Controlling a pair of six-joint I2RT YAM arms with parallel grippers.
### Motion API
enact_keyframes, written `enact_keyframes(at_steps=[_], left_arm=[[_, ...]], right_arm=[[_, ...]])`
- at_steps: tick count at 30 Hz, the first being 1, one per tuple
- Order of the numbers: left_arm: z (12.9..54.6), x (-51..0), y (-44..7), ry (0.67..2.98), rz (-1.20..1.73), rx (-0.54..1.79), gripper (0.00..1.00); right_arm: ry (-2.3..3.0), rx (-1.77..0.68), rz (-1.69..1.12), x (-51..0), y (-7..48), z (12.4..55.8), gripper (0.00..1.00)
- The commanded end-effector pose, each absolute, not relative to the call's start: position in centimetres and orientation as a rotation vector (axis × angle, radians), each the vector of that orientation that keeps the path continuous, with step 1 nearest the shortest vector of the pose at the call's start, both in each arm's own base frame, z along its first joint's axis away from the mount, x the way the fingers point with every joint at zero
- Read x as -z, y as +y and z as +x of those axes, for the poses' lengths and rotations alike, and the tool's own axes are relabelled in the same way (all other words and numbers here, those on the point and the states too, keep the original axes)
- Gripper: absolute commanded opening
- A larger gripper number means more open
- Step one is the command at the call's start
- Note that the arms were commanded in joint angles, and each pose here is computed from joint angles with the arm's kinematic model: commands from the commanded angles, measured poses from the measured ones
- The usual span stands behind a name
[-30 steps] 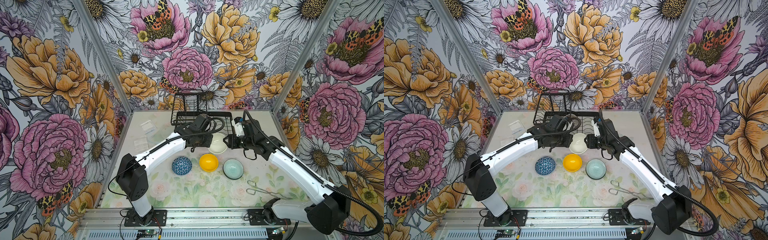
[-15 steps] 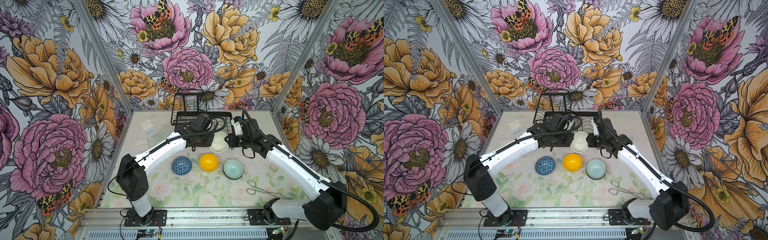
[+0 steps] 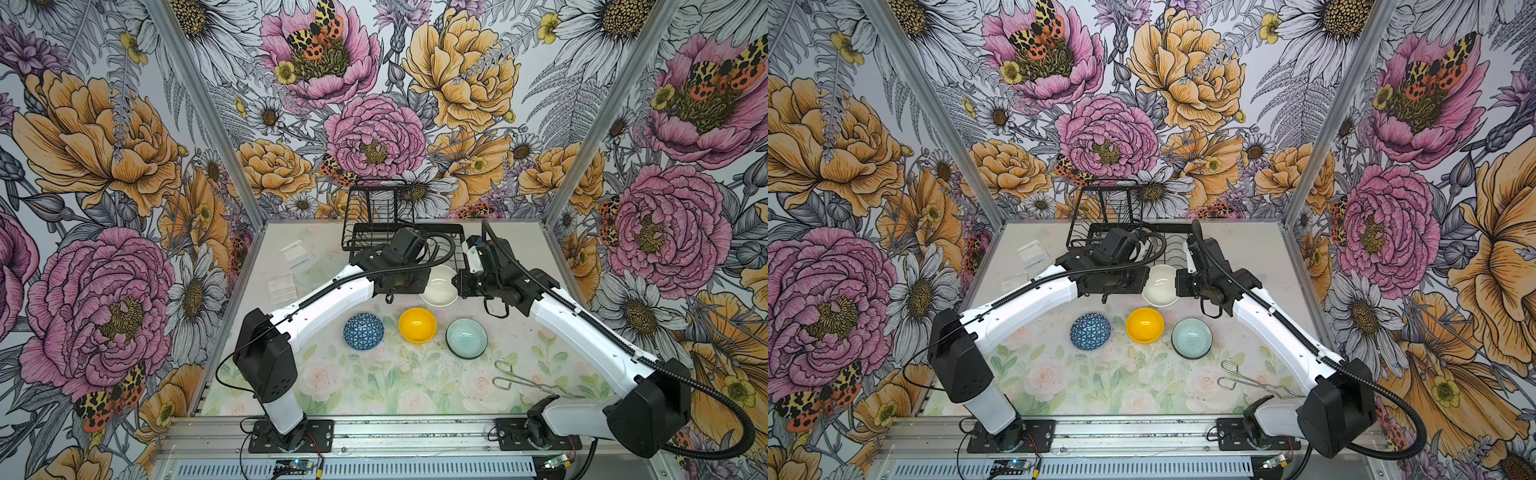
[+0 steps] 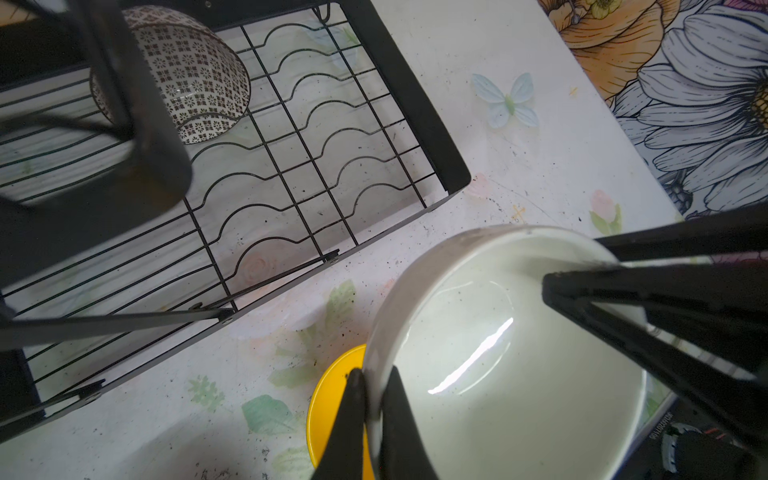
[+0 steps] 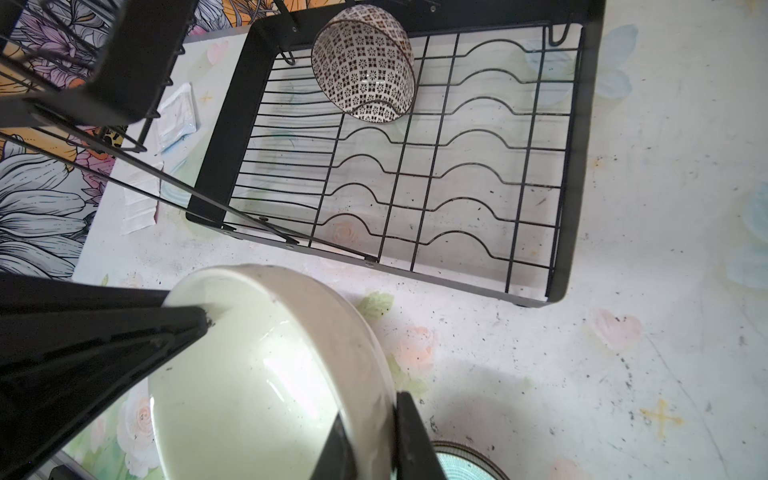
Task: Load the bowls into the dish rack
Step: 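Close the right gripper on the white bowl while the left gripper opens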
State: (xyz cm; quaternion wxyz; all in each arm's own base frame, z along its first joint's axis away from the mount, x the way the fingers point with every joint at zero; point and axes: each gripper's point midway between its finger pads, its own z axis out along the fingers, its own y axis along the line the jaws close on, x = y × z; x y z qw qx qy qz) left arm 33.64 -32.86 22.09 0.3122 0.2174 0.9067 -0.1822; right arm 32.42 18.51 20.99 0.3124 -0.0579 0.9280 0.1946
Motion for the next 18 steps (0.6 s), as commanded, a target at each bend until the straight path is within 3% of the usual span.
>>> enact_keyframes(at_steps=[1, 3, 8, 12, 18], left_arm=[[33.9, -24.8, -33.5, 2.298, 0.581, 0.527, 0.01], [33.9, -25.1, -33.4, 2.293, 0.58, 0.527, 0.1], [33.8, -25.7, -33.3, 2.276, 0.581, 0.523, 0.46], [33.7, -26.2, -33.4, 2.261, 0.593, 0.525, 0.6], [33.3, -27.5, -33.4, 2.227, 0.606, 0.537, 0.73]], right_arm=[[2.397, -0.573, -0.182, -22.3, 19.3, 32.3, 0.0], [2.392, -0.568, -0.179, -22.4, 19.2, 32.3, 0.0], [2.368, -0.545, -0.177, -23.0, 18.7, 32.2, 0.0], [2.352, -0.531, -0.175, -23.4, 18.4, 32.1, 0.0], [2.357, -0.516, -0.168, -23.1, 18.1, 31.9, 0.0]])
